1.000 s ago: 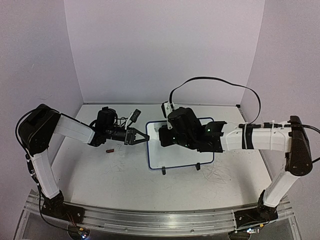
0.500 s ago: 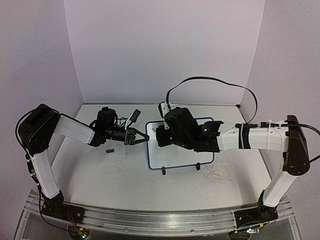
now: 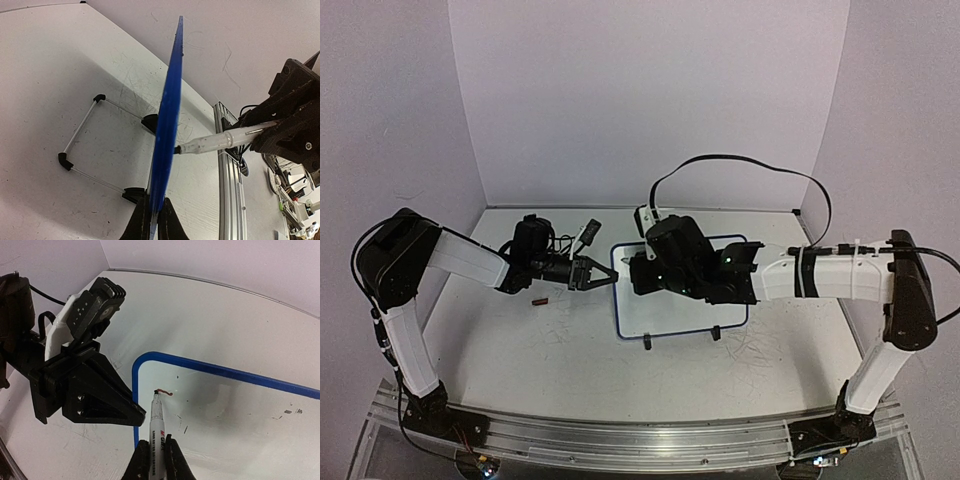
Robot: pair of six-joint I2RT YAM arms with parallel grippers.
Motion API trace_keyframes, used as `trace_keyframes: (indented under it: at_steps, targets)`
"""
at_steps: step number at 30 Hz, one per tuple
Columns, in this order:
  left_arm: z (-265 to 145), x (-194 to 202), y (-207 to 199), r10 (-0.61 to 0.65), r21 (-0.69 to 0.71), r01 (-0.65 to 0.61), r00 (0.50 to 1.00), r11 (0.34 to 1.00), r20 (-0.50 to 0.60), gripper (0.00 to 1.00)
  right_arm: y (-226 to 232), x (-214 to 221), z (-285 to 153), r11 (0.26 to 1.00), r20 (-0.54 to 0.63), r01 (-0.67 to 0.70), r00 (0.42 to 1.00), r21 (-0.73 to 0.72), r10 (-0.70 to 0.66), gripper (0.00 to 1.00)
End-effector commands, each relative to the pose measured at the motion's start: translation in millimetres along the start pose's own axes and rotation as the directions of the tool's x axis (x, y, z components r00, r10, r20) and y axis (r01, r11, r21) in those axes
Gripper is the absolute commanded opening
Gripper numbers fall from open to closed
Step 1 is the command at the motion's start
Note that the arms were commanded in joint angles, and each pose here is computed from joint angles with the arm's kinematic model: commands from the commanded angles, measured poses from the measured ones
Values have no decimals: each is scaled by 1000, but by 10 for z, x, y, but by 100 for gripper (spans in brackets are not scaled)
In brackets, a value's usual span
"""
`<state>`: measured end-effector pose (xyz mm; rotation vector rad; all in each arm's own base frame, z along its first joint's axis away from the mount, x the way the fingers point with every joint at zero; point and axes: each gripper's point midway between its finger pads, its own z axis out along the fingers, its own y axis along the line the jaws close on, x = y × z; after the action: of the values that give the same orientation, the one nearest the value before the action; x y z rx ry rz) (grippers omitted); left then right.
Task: Write a sentence on the whiteboard
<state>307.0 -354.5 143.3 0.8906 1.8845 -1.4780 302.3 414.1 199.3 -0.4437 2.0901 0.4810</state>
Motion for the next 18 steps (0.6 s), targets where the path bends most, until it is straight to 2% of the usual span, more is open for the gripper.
trace_keyframes:
  at_steps: [1, 18]
  targets:
    - [-12, 4, -86, 1, 26, -1, 1000, 1000, -3, 0, 49, -46, 37, 1000, 2, -14, 1000, -4, 14, 0]
    - [-14, -3, -82, 1, 24, -1, 1000, 1000, -1, 0, 36, 101, 65, 1000, -37, -24, 999, -10, 23, 0]
